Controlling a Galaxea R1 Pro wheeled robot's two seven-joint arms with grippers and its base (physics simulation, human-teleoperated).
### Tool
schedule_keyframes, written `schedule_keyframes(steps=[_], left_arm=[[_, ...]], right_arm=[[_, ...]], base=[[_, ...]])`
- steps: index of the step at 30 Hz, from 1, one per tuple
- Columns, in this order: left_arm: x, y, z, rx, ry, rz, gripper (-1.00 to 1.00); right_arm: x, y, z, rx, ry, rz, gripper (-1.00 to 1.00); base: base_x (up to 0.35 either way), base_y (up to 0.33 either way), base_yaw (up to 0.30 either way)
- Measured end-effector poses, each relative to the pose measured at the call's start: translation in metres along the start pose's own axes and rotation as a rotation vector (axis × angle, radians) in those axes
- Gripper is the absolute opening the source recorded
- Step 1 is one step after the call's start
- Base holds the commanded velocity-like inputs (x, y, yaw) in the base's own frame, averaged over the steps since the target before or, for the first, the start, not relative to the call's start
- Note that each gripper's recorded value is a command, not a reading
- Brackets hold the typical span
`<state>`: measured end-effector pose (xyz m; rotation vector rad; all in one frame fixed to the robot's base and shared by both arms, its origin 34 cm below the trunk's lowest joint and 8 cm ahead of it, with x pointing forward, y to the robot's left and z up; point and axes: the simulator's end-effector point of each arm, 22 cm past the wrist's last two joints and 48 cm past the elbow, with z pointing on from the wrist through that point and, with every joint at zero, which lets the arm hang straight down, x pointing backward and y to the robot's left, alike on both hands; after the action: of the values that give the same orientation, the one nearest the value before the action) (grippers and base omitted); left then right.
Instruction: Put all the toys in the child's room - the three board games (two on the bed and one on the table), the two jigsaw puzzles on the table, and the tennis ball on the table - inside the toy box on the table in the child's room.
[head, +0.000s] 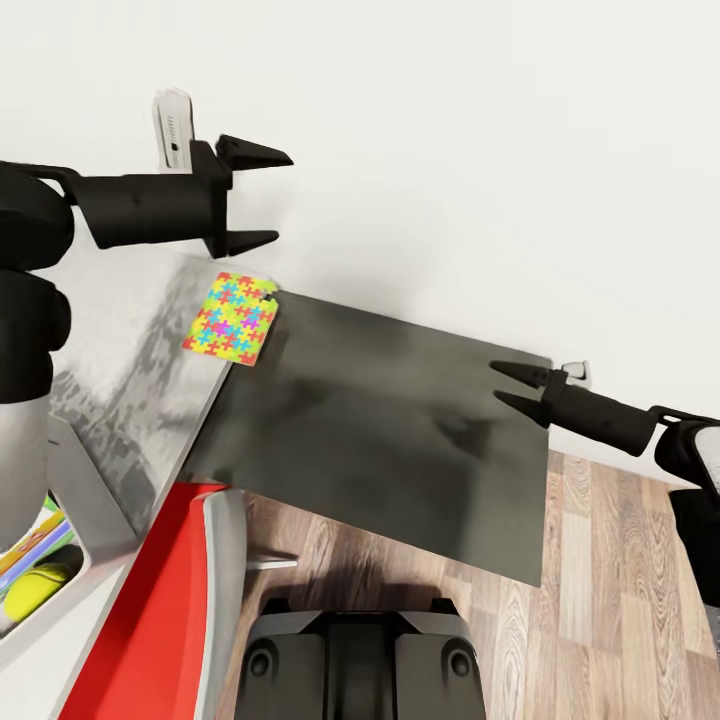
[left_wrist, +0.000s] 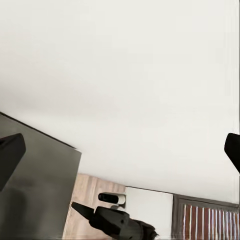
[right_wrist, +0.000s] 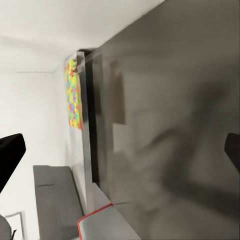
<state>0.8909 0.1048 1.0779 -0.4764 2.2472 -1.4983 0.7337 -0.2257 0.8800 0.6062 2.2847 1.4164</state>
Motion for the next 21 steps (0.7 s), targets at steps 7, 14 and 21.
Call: schedule_keyframes(steps=[7, 14, 21], left_arm=[[0.022, -0.022, 0.016, 0.066, 0.050, -0.023, 1.00], [0.026, -0.030, 0.019, 0.085, 0.059, -0.028, 1.00], [0.026, -0.034, 0.018, 0.092, 0.057, -0.033, 1.00]], right_arm=[[-0.001, 0.006, 0.004, -0.010, 0.001, -0.007, 1.00], [-0.002, 0.009, 0.004, -0.012, 0.001, -0.014, 1.00], [-0.005, 0.012, 0.002, -0.011, -0.003, -0.021, 1.00]], base=[[0.000, 0.000, 0.157], [0.000, 0.000, 0.224], [0.000, 0.000, 0.255]])
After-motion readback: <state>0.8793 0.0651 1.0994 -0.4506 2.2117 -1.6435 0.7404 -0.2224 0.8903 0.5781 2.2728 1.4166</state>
